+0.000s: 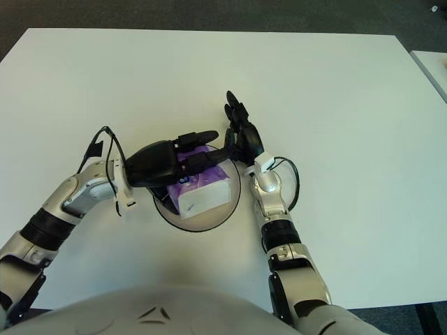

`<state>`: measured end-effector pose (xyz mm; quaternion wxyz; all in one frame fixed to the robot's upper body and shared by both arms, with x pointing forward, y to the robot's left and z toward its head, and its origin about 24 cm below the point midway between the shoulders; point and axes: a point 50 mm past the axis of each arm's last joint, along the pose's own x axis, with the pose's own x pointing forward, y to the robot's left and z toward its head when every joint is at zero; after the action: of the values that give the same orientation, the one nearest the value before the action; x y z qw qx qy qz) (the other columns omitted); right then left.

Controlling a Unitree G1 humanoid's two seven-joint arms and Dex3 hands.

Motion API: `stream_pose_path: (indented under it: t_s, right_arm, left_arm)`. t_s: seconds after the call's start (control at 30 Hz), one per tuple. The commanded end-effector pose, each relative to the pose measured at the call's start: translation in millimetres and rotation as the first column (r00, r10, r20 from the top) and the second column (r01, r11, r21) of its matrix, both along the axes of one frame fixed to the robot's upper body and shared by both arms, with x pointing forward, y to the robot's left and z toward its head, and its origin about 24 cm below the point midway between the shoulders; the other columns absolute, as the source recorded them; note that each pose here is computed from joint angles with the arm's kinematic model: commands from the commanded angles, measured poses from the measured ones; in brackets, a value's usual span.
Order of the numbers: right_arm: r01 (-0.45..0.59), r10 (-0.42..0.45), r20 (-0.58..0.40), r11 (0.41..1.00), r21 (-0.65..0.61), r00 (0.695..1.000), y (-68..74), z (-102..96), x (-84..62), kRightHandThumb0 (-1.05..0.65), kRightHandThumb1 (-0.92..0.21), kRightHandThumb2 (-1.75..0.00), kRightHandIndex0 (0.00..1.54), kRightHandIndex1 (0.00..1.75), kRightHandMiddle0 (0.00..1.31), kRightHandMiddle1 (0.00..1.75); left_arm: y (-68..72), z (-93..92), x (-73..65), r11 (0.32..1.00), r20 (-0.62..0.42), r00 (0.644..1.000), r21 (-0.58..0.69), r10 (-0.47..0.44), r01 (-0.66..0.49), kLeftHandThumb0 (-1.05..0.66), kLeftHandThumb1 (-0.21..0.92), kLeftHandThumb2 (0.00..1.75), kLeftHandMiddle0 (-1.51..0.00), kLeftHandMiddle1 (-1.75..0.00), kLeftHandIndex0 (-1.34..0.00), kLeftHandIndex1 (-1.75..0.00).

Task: Put the tissue paper into the plate.

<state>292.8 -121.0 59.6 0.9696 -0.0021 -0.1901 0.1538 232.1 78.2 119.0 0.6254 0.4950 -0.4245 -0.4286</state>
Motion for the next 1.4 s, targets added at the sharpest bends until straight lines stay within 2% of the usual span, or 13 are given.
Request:
stream_pose_path:
  t_s: [0.0, 0.27, 0.5, 0.63, 0.93, 1.37]
  right_arm:
    - [0.05, -0.065, -0.48, 0.998, -0.043, 0.875, -14.6, -117.4, -79.1, -0.97, -0.92, -1.04, 0.05, 0.02, 0.0, 0.0]
    - [0.107, -0.151, -0.508, 0.988, -0.115, 0.848, -14.3, -119.3, -77.2, -0.91, -0.92, -1.02, 0.04, 0.01, 0.02, 0.01]
    - [0.131, -0.207, -0.529, 0.975, -0.178, 0.823, -12.2, -121.2, -76.8, -0.9, -0.92, -1.02, 0.01, 0.0, 0.04, 0.03]
    - [0.137, -0.214, -0.543, 0.974, -0.179, 0.812, -11.5, -121.0, -77.3, -0.89, -0.92, -1.03, 0.0, 0.0, 0.04, 0.05]
    - [0.157, -0.204, -0.582, 0.979, -0.131, 0.787, -8.1, -118.7, -73.0, -0.88, -0.92, -1.04, 0.0, 0.0, 0.0, 0.07]
    - [0.165, -0.204, -0.593, 0.979, -0.121, 0.779, -5.0, -119.7, -72.4, -0.86, -0.92, -1.07, 0.0, 0.0, 0.0, 0.09]
  left_arm:
    - [9.8, 8.2, 7.8, 0.999, 0.014, 0.999, 0.014, 0.03, -0.03, -1.05, 0.92, 0.83, 0.0, 0.0, 0.0, 0.0]
    - [21.6, 21.0, 14.2, 0.997, 0.012, 0.998, -0.056, 0.056, -0.055, -1.05, 0.92, 0.91, 0.0, 0.0, 0.0, 0.0]
    - [31.0, 30.7, 17.6, 0.989, -0.034, 0.996, -0.12, 0.079, -0.083, -1.05, 0.92, 0.85, 0.0, 0.0, 0.0, 0.0]
    - [37.2, 34.8, 20.8, 0.984, -0.063, 0.994, -0.144, 0.095, -0.103, -1.05, 0.92, 0.82, 0.0, 0.0, 0.0, 0.0]
    - [60.7, 36.4, 31.2, 0.959, -0.145, 0.972, -0.188, 0.186, -0.211, -1.05, 0.92, 0.8, 0.0, 0.0, 0.0, 0.0]
    - [75.2, 35.8, 33.7, 0.937, -0.223, 0.948, -0.217, 0.227, -0.275, -1.05, 0.92, 0.79, 0.0, 0.0, 0.0, 0.0]
